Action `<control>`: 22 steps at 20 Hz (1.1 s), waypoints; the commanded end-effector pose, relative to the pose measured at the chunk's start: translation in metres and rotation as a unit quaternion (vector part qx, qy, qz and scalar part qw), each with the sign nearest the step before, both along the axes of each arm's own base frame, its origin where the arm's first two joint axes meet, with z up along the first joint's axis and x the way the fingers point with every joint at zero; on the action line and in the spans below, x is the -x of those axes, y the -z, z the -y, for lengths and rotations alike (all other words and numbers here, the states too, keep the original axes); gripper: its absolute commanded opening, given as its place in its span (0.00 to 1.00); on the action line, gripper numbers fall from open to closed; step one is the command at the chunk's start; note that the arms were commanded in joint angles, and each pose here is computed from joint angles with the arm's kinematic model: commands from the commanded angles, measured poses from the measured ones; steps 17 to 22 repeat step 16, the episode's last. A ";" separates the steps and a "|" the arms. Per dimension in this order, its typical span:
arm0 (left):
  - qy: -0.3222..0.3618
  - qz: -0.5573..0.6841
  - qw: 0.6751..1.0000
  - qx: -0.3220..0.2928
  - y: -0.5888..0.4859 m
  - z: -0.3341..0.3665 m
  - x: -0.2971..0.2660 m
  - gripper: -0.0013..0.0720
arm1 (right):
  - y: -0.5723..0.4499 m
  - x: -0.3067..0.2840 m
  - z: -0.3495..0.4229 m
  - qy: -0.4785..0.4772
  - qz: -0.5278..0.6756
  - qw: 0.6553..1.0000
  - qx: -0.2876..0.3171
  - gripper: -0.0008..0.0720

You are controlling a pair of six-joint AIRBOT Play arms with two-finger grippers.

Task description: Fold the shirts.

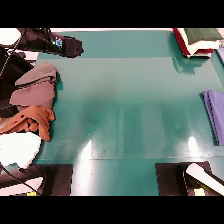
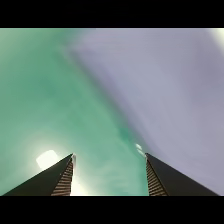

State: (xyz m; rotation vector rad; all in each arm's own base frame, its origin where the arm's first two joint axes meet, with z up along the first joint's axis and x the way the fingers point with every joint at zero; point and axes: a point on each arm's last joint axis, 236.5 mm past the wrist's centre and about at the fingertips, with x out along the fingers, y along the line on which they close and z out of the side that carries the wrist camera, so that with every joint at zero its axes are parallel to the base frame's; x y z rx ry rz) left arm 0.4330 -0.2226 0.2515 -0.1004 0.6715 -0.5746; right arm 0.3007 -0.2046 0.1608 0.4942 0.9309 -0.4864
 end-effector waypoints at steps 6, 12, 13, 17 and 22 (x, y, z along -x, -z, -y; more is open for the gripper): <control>-0.011 0.028 0.999 0.014 -0.012 0.000 -0.010 0.05 | -0.047 -0.056 -0.253 -0.340 0.080 0.937 -0.019 0.64; -0.023 0.061 0.997 0.031 -0.028 0.000 -0.021 0.05 | -0.052 -0.042 -0.333 -0.444 0.092 0.891 -0.022 0.04; -0.025 0.066 0.997 0.034 -0.030 0.000 -0.022 0.05 | -0.052 -0.040 -0.336 -0.449 0.092 0.889 -0.023 0.04; -0.026 0.067 0.997 0.034 -0.030 0.000 -0.022 0.05 | -0.049 -0.037 -0.337 -0.452 0.084 0.887 -0.025 0.04; -0.026 0.067 0.997 0.034 -0.030 0.000 -0.022 0.05 | -0.049 -0.037 -0.337 -0.452 0.084 0.887 -0.025 0.04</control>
